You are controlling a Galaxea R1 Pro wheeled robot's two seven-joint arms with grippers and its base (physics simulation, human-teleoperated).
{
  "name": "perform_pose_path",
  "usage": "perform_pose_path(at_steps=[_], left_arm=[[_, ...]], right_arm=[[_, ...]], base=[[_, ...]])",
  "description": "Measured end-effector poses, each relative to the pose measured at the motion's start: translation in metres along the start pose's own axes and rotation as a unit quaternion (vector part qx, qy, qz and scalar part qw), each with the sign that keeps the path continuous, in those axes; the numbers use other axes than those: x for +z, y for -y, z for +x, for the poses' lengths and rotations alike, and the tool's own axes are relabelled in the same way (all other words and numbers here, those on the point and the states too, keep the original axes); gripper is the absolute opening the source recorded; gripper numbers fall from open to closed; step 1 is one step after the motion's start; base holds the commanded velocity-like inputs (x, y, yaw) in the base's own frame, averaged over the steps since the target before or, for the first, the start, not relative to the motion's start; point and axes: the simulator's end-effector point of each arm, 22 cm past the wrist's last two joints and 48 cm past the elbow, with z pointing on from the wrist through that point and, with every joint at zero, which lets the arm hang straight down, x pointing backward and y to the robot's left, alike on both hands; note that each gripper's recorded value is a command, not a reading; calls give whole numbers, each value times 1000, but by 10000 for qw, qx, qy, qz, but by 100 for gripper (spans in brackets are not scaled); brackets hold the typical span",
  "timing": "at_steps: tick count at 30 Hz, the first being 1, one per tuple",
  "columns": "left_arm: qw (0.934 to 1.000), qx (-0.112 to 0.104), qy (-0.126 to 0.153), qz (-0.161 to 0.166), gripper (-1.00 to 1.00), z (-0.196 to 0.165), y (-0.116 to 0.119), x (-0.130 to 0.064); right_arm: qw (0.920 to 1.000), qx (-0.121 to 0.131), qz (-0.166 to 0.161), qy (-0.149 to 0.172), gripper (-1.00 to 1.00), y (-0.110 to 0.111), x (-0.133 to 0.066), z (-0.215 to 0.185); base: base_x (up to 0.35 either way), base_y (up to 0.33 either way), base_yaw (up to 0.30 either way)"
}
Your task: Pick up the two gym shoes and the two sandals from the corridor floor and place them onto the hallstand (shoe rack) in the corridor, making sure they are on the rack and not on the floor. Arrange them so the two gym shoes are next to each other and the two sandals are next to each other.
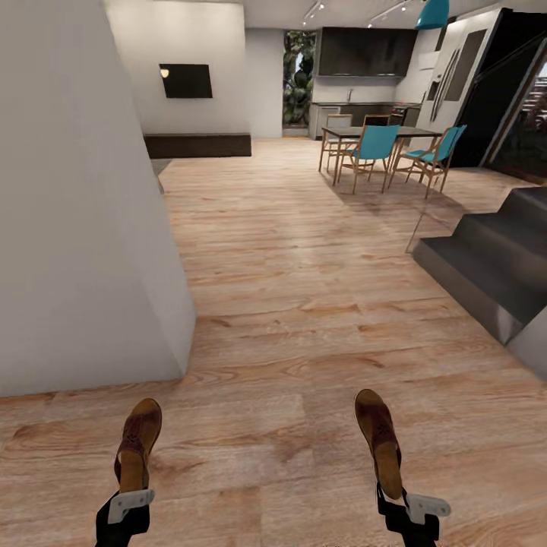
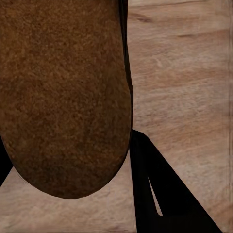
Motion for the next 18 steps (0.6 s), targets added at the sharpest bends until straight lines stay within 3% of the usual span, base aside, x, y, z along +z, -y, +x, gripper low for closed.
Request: perform_pose_path(at_steps=[18], left_arm=[[10000, -1, -1, 0, -100, -8, 0, -4]], right_arm=[[10000, -1, 0, -7, -100, 1, -4, -7]], base=[[0, 0, -300]])
